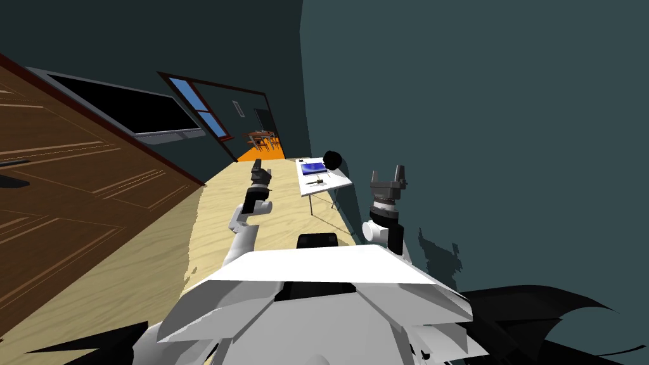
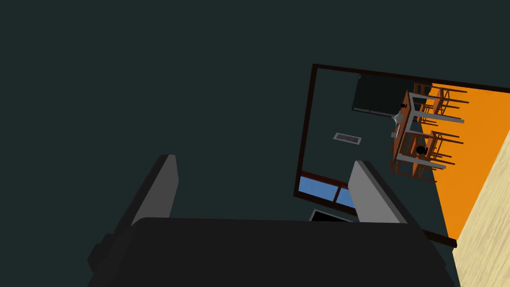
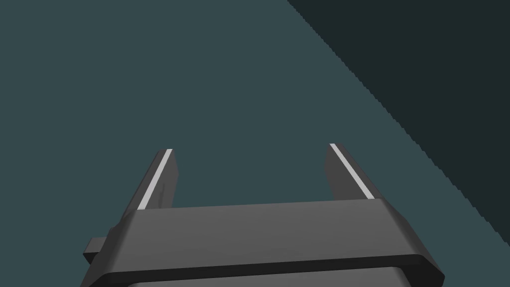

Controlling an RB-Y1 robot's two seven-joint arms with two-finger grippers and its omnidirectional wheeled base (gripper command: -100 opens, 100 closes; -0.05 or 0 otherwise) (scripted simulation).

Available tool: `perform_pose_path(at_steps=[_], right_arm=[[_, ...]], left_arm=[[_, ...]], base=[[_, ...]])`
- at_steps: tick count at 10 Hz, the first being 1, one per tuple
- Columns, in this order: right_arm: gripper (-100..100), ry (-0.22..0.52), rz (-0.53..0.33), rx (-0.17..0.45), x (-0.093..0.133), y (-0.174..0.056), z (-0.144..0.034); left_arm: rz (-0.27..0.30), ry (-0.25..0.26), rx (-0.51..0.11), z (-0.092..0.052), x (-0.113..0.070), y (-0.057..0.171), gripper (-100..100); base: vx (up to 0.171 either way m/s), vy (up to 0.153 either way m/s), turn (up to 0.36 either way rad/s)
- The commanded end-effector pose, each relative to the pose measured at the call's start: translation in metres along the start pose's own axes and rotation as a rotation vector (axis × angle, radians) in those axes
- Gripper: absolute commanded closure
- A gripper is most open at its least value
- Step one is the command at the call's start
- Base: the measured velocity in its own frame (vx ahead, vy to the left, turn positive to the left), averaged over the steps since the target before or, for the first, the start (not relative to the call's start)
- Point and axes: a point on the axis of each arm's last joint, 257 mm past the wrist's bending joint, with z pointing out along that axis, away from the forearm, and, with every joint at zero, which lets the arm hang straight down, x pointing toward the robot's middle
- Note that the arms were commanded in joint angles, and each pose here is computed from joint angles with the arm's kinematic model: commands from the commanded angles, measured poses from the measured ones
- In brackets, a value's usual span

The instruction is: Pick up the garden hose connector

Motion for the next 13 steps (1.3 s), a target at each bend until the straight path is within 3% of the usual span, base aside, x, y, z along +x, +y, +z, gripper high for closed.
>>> perform_pose_path(at_steps=[1, 2, 5, 6, 7, 8, 12, 13], right_arm=[[0, 0.0, 0.0, 0.0, 0.0, 0.0, 0.0], [0, 0.0, 0.0, 0.0, 0.0, 0.0, 0.0], [0, 0.0, 0.0, 0.0, 0.0, 0.0, 0.0], [0, 0.0, 0.0, 0.0, 0.0, 0.0, 0.0], [0, 0.0, 0.0, 0.0, 0.0, 0.0, 0.0], [0, 0.0, 0.0, 0.0, 0.0, 0.0, 0.0], [0, 0.0, 0.0, 0.0, 0.0, 0.0, 0.0], [0, 0.0, 0.0, 0.0, 0.0, 0.0, 0.0]], left_arm=[[-0.007, -0.008, -0.016, 0.013, -0.003, 0.003, -100], [-0.008, -0.03, -0.058, 0.022, -0.014, 0.018, -100], [-0.026, -0.049, -0.1, 0.044, -0.018, 0.031, -100], [-0.029, -0.072, -0.138, 0.051, -0.028, 0.042, -100], [-0.039, -0.071, -0.148, 0.058, -0.025, 0.045, -100], [-0.045, -0.094, -0.183, 0.065, -0.034, 0.056, -100], [-0.084, -0.137, -0.28, 0.092, -0.041, 0.08, -100], [-0.091, -0.138, -0.307, 0.093, -0.039, 0.09, -100]], base=[[-0.058, -0.074, 0.003], [-0.067, -0.083, -0.005], [-0.045, -0.071, -0.002], [-0.07, -0.073, -0.014], [-0.052, -0.059, -0.001], [-0.041, -0.067, -0.016], [-0.034, -0.07, -0.012], [-0.027, -0.061, -0.009]])
